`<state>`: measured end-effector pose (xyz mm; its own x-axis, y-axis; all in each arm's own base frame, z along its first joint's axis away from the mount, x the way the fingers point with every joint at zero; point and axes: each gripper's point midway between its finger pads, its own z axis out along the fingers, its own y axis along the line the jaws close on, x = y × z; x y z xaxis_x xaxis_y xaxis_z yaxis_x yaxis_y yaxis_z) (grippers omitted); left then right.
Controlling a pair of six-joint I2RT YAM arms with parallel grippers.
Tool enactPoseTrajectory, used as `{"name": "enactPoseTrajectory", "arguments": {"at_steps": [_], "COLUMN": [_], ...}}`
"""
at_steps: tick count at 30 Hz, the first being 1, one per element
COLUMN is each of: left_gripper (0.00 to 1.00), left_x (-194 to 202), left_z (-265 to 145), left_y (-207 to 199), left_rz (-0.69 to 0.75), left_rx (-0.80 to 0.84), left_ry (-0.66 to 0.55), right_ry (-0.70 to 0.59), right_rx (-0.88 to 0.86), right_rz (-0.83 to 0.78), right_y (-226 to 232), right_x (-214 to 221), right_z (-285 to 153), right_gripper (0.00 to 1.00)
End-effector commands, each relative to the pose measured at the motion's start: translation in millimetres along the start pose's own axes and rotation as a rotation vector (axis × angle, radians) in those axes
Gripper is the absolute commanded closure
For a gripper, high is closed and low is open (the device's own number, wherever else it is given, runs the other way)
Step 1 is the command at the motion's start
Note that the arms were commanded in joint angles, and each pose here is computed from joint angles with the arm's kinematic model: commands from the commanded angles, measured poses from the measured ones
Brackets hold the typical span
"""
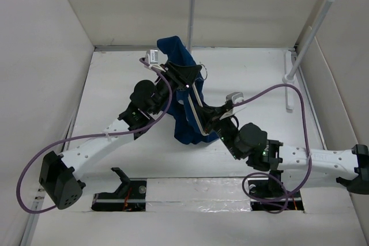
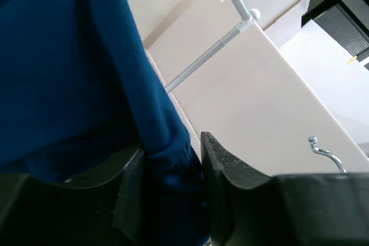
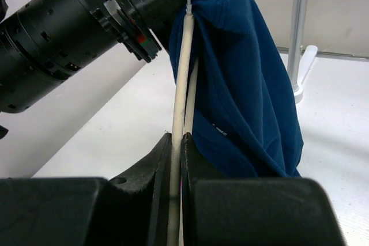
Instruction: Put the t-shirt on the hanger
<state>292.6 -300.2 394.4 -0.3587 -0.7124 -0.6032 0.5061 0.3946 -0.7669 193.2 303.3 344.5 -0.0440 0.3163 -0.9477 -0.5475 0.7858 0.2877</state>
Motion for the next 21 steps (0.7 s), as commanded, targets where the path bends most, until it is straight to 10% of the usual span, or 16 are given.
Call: {"name": "enactPoseTrajectory", "arguments": {"at_steps": [1, 5, 9, 13, 17, 18, 20, 21], "left_gripper": [0.71, 1.00, 1.00, 1.00, 1.00, 1.00, 1.00, 1.00], "left_x": [-7.3, -4.6, -19.6, -32.2, -38.8, -37.9, -37.1, -38.5], "left_z": [-3.5, -14.8, -41.3, -67.0, -83.9, -87.8, -91.6, -93.6], "left_y": [-16.3, -3.1, 12.0, 29.6, 35.8, 32.4, 27.1, 22.3], "left_rz": [-0.042, -0.004, 0.000, -0.057, -0.094, -0.098, -0.106, -0.106], "left_rx": [0.081, 0.045, 0.031, 0.036, 0.080, 0.100, 0.121, 0.137], "left_ry": [-0.032, -0.031, -0.087, -0.122, -0.109, -0.095, -0.086, -0.085], "right_ry": [-0.133, -0.099, -0.066, 0.008, 0.086, 0.103, 0.135, 0.166], "right_rx": [-0.067, -0.075, -0.080, -0.098, -0.152, -0.184, -0.201, -0.260], "right_rz": [0.109, 0.096, 0.127, 0.129, 0.117, 0.099, 0.057, 0.047], "right_y": [27.9, 33.2, 30.0, 26.3, 26.1, 28.9, 17.9, 22.7], "right_x": [-54.2, -37.7, -18.7, 1.9, 18.9, 24.4, 41.8, 51.3], "right_z": [7.1, 12.0, 5.0, -4.4, -18.5, -21.9, -24.6, -28.3], "right_gripper": [1.00, 1.00, 1.00, 0.60, 0.40, 0.41, 0.94, 1.00]}}
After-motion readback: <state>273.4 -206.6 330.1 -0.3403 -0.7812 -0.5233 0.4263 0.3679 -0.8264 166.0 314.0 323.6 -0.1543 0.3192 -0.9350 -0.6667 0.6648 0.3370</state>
